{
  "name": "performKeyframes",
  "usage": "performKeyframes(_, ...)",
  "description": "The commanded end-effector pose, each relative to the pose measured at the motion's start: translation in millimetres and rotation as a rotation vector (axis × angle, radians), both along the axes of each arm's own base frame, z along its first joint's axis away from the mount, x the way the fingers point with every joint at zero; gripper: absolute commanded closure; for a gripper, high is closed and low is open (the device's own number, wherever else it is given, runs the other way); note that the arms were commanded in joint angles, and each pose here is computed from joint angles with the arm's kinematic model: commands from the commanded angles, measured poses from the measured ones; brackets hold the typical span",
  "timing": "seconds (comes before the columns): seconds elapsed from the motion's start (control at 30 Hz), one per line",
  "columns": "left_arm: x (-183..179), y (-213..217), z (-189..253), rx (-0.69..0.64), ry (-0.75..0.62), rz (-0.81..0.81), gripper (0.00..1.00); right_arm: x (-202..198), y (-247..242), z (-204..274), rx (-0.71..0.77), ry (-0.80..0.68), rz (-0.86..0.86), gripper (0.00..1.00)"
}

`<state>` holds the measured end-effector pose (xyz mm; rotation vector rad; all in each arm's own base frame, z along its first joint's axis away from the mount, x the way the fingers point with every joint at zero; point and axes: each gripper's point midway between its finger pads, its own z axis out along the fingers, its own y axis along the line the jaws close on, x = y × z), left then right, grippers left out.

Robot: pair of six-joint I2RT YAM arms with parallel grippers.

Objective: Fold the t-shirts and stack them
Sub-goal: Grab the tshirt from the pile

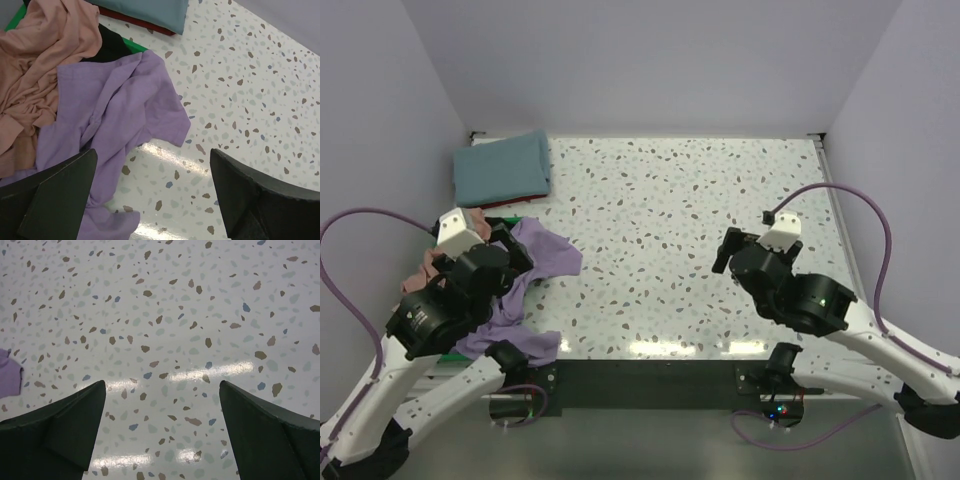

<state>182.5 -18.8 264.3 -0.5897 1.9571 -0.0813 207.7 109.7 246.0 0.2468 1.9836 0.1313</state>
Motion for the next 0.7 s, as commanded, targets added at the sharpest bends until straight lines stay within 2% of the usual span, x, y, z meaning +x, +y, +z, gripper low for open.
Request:
performKeyframes(0.0, 8.9, 3.0, 12.6, 0.051, -0.015, 0.026, 0.00, 7.8, -11.9, 21.7, 0.025, -0.070, -0.104, 0.01)
performKeyframes(0.2, 12.9, 1.5, -9.1, 0.159, 0.063, -0.004, 0.00, 10.3, -21.4, 21.4, -0.002, -0.077, -0.186, 0.01)
performKeyframes(0.4, 15.8, -8.4, -21.6, 0.115, 0.049, -0.035, 0.00, 5.9, -33.7, 14.3, -0.020, -0.084, -0.205, 0.01)
performKeyframes(0.5, 27.9, -27.2, -26.8, 0.134, 0.037, -0.130, 0.00, 3.0, -36.0, 2.3, -0.003, -0.070, -0.219, 0.01)
performKeyframes(0.67, 41.3, -28.2, -51.3, 0.241, 0.140, -0.115, 0.00, 1.9, -29.4, -8.0, 0.058, -0.046, -0.230, 0.01)
